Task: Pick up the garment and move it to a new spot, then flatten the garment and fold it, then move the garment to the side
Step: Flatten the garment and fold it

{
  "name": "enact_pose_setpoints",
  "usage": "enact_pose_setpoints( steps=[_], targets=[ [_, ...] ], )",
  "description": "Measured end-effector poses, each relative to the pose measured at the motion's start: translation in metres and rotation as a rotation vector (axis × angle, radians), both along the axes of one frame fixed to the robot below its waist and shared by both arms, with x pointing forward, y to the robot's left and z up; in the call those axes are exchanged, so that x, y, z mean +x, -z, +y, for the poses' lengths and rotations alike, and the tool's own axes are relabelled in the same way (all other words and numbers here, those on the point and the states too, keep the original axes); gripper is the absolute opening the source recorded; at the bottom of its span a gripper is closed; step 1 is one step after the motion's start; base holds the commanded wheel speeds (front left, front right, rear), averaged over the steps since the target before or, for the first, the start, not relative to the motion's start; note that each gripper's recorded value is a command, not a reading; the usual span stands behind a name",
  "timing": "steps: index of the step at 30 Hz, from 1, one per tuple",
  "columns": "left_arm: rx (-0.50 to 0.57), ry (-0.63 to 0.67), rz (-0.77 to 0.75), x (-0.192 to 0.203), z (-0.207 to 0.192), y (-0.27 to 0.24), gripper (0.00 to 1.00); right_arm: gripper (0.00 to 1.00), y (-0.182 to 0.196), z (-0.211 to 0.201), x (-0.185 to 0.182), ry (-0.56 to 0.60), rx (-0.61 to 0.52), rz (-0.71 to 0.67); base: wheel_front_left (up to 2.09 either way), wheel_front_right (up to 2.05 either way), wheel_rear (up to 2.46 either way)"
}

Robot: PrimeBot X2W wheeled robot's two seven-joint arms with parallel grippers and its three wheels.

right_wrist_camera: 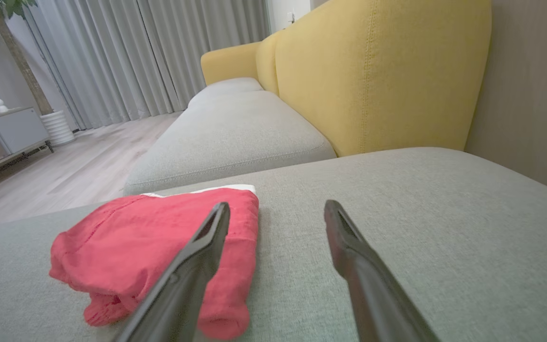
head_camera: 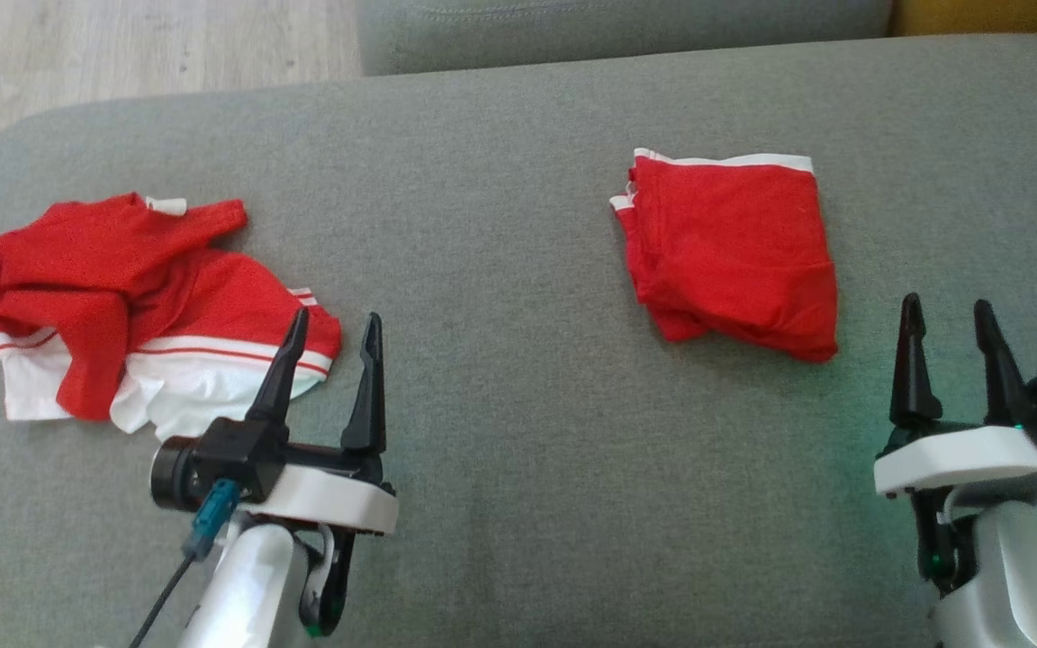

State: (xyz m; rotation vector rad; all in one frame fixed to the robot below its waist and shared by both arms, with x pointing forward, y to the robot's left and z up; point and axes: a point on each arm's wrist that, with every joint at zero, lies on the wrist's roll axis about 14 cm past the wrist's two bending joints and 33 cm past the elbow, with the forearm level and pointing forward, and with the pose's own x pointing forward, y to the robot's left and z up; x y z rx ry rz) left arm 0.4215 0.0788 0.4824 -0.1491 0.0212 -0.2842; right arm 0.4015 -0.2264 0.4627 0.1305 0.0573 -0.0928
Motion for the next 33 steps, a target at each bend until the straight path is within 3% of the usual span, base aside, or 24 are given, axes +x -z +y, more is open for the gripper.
enact_pose_setpoints(
  steps=[3,4,5,6,15,20,25,33],
  targets=[
    [0.000,-0.003,0.013,0.001,0.001,0.005,1.00,1.00,-0.002,0.002,0.005,-0.004,0.008,-0.011,0.00,0.00,0.00],
    [0.000,-0.003,0.018,0.001,0.002,0.007,1.00,0.83,-0.001,0.003,0.007,-0.007,0.008,-0.011,0.00,0.00,0.00],
    [-0.001,-0.003,0.024,0.001,0.003,0.009,1.00,0.07,0.000,0.004,0.010,-0.009,0.009,-0.008,0.00,0.00,0.00],
    [0.000,-0.007,0.030,0.001,0.005,0.012,1.00,0.00,0.000,0.006,0.014,-0.014,0.009,-0.008,0.00,0.00,0.00],
    [0.011,-0.044,0.065,0.012,0.019,0.027,1.00,0.00,0.004,0.033,0.081,-0.090,-0.014,0.035,0.00,0.00,0.00],
    [0.022,-0.082,0.090,0.015,0.034,0.037,1.00,0.00,0.043,0.048,0.107,-0.123,-0.028,0.177,0.00,0.00,0.00],
    [0.032,-0.111,0.108,0.014,0.046,0.044,1.00,0.00,0.091,0.054,0.104,-0.150,-0.090,0.360,0.00,0.00,0.00],
    [0.033,-0.122,0.080,0.014,0.050,0.032,1.00,0.00,0.049,0.096,0.132,-0.266,-0.099,0.192,0.00,0.00,0.00]
  ],
)
